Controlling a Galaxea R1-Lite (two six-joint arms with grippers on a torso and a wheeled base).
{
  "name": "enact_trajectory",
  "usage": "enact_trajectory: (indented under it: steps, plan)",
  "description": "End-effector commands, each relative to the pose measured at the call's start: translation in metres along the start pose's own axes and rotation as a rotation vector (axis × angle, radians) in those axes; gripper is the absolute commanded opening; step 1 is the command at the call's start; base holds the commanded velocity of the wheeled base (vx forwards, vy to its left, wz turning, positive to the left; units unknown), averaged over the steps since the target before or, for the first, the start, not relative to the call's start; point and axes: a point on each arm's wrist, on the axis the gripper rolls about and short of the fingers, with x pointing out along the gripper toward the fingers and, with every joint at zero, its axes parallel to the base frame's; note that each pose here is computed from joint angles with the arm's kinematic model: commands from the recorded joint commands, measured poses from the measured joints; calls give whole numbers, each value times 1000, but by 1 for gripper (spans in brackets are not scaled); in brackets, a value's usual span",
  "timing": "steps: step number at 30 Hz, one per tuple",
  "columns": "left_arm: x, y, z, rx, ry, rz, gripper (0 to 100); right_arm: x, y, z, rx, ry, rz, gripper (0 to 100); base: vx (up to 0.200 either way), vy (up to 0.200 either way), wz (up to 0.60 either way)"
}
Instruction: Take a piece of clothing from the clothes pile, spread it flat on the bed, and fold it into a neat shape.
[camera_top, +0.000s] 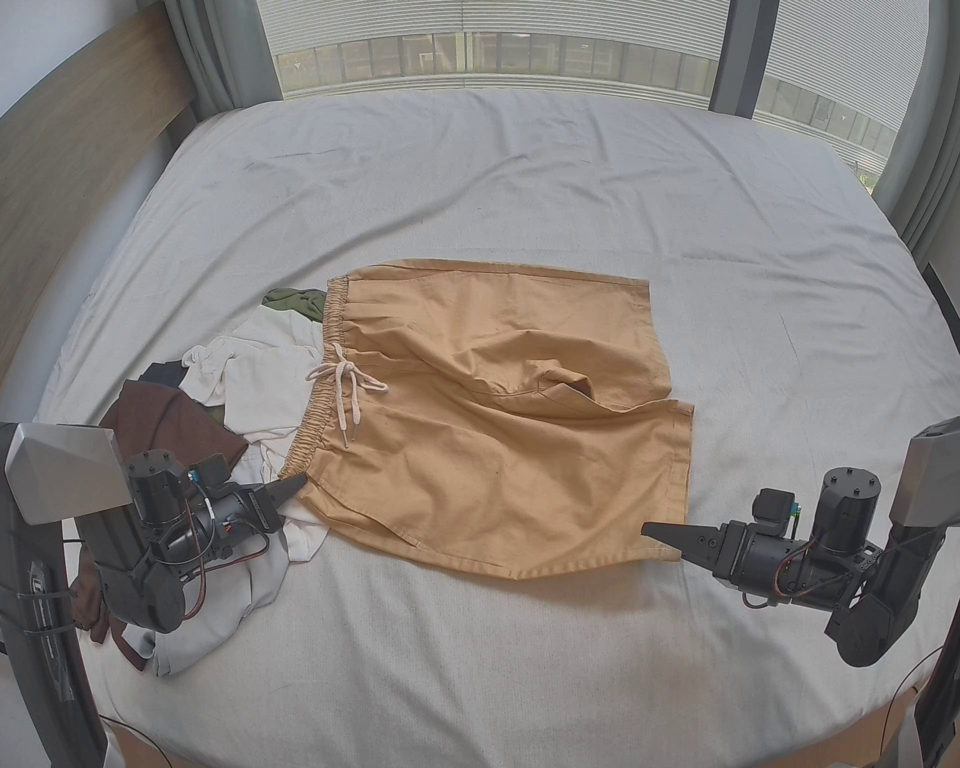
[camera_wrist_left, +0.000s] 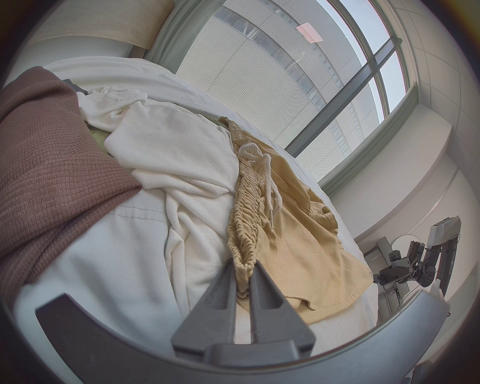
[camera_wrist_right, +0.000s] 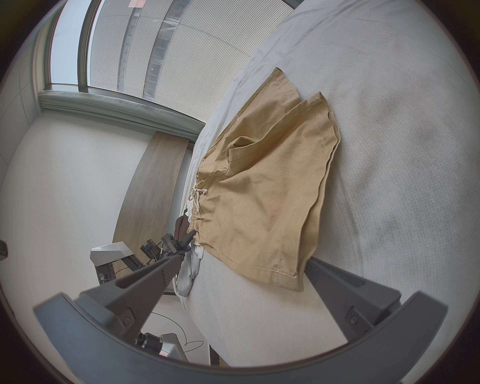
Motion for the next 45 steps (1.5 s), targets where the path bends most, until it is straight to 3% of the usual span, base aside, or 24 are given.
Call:
enact_trajectory:
  steps: [1, 7, 8, 31, 34, 40, 45]
  plan:
    - [0, 0, 0, -1, 1, -1, 0, -1, 1, 1, -2, -4, 2, 100, 0, 0, 0]
    - [0, 0, 1, 0, -3, 1, 0, 0, -1, 0, 2, 0, -4, 100, 0, 0, 0]
    - [0, 0, 1, 1, -3, -1, 0, 0, -1, 0, 2, 0, -4, 0, 0, 0, 0]
    - [-1, -2, 1, 1, -1, -4, 0, 0, -10, -1, 18, 5, -31, 0, 0, 0, 0]
    - [-2, -2, 0, -1, 2, -3, 0, 0, -20, -7, 43, 26, -65, 0, 0, 0, 0]
    - [-15, -14, 8, -4, -5, -10, 0, -8, -24, -16, 70, 55, -100, 0, 0, 0, 0]
    - [-35, -27, -6, -42, 64, 0, 0, -14, -30, -23, 77, 78, -135, 0, 0, 0, 0]
